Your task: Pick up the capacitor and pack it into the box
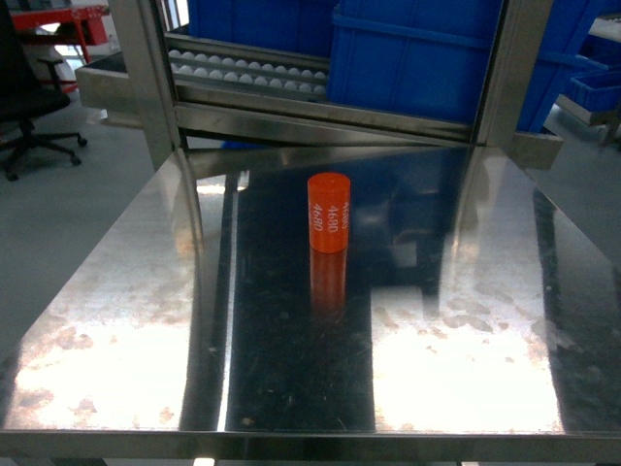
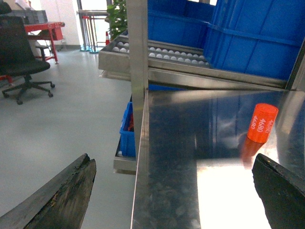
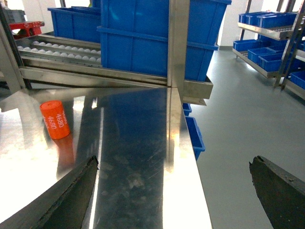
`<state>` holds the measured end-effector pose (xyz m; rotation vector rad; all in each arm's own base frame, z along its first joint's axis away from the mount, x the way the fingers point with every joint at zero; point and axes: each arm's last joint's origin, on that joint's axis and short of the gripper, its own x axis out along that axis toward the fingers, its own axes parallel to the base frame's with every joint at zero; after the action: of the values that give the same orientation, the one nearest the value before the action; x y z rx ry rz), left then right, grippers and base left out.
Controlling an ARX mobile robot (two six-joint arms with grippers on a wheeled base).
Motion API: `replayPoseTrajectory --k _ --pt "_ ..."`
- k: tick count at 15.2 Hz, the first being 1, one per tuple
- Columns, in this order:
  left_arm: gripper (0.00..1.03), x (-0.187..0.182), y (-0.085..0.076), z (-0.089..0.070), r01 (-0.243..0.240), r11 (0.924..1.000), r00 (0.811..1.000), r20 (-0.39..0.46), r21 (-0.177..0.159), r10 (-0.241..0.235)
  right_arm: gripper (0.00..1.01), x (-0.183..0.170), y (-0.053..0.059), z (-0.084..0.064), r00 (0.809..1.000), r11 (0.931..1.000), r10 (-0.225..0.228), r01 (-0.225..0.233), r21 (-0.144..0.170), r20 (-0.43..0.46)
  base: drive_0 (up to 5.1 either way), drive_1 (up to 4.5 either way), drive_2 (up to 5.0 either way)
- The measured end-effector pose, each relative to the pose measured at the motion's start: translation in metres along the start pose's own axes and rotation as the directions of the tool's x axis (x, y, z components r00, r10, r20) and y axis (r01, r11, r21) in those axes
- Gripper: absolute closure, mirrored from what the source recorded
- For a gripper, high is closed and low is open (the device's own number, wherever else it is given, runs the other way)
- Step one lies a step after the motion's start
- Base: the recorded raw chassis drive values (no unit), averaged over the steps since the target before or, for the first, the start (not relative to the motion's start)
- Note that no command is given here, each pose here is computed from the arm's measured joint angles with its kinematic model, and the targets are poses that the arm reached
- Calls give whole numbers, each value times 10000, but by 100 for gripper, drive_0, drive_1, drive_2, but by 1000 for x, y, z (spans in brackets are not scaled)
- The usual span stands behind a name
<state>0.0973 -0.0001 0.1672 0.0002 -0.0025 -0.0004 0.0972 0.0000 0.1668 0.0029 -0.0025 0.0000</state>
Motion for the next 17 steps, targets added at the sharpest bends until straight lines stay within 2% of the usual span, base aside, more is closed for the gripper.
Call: replayPoseTrajectory --k 9,10,12,13,15,16,17 --pt "5 0 0 0 -84 10000 10000 -42 0 84 3 0 0 0 10000 10000 0 0 0 0 0 0 0" --pt "5 5 -4 1 -1177 9930 9930 -146 -31 1176 3 0 0 0 10000 10000 -8 8 -4 -8 0 0 0" --pt "5 30 -12 13 -2243 9745 9741 -296 -71 2240 3 0 0 0 10000 10000 -8 8 -4 -4 0 0 0" --pt "5 47 -13 23 -2203 9753 9754 -58 -179 2202 3 0 0 0 10000 10000 4 -4 0 -8 0 0 0" --pt "5 96 -27 46 -842 9958 9958 330 -369 855 3 0 0 0 10000 10000 0 0 -4 -4 0 0 0" --pt "5 125 -37 44 -199 9993 9997 96 -312 202 3 0 0 0 10000 10000 0 0 0 -4 0 0 0" --pt "5 153 -49 36 396 9990 9985 -372 -203 -403 3 0 0 0 10000 10000 0 0 0 -4 0 0 0"
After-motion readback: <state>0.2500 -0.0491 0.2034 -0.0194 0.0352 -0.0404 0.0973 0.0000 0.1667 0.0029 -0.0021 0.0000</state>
